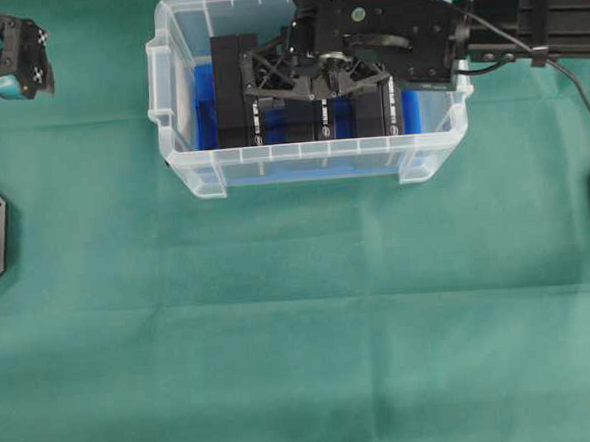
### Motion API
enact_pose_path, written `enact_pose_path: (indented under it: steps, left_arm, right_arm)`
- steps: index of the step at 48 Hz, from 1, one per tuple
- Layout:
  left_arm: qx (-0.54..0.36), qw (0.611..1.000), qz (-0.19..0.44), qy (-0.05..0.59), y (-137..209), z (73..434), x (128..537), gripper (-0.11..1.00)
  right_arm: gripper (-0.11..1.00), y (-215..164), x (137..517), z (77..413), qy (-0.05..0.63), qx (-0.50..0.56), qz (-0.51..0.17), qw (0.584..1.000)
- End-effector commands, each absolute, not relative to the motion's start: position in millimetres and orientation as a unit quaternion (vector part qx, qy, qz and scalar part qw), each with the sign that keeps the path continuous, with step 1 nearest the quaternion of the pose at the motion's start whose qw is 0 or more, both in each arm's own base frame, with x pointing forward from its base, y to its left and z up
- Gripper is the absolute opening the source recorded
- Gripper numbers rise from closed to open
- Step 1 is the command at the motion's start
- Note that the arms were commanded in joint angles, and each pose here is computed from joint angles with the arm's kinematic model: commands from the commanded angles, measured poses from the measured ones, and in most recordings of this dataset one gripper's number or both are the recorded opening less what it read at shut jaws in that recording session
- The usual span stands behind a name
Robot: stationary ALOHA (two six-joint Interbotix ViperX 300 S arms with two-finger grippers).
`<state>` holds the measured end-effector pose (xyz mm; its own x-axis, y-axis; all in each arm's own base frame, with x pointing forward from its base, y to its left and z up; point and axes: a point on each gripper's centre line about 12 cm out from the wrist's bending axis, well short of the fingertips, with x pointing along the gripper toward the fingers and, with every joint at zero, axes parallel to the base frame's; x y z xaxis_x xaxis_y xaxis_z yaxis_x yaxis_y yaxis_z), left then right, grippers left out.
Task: Take out the box from the case.
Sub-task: 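Lower the open right gripper around the middle black box pair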
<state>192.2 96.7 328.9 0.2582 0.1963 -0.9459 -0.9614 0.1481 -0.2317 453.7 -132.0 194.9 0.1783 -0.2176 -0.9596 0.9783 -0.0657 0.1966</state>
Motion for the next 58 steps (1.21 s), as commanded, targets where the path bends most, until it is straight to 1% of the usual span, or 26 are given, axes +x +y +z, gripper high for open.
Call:
enact_pose_path:
  steps: [1, 10, 12, 15, 16, 44, 58]
  left_arm:
    - [-0.470, 0.645, 0.451, 0.399, 97, 334, 192, 0.94]
    - [-0.470, 0.646, 0.451, 0.399, 97, 334, 192, 0.95]
    - [-0.470, 0.646, 0.451, 0.399, 97, 334, 192, 0.94]
    - [-0.470, 0.646, 0.451, 0.399, 97, 334, 192, 0.94]
    - [-0.470, 0.646, 0.451, 0.399, 97, 334, 192, 0.94]
    - [-0.470, 0.645, 0.451, 0.399, 97, 334, 192, 0.94]
    - [-0.471, 0.645, 0.452, 0.398, 97, 335, 192, 0.94]
  right_arm:
    - [0.86, -133, 455, 207, 0.361, 0.518, -0.514, 0.580]
    - [0.83, -133, 455, 206, 0.361, 0.516, -0.515, 0.581]
    - [0.79, -133, 455, 207, 0.360, 0.516, -0.516, 0.581]
    - [0.68, -133, 455, 208, 0.361, 0.516, -0.516, 0.581]
    - [0.67, -134, 456, 208, 0.360, 0.516, -0.516, 0.582]
    - [0.67, -135, 458, 215, 0.353, 0.512, -0.516, 0.589]
    - [0.67, -138, 460, 248, 0.350, 0.504, -0.527, 0.588]
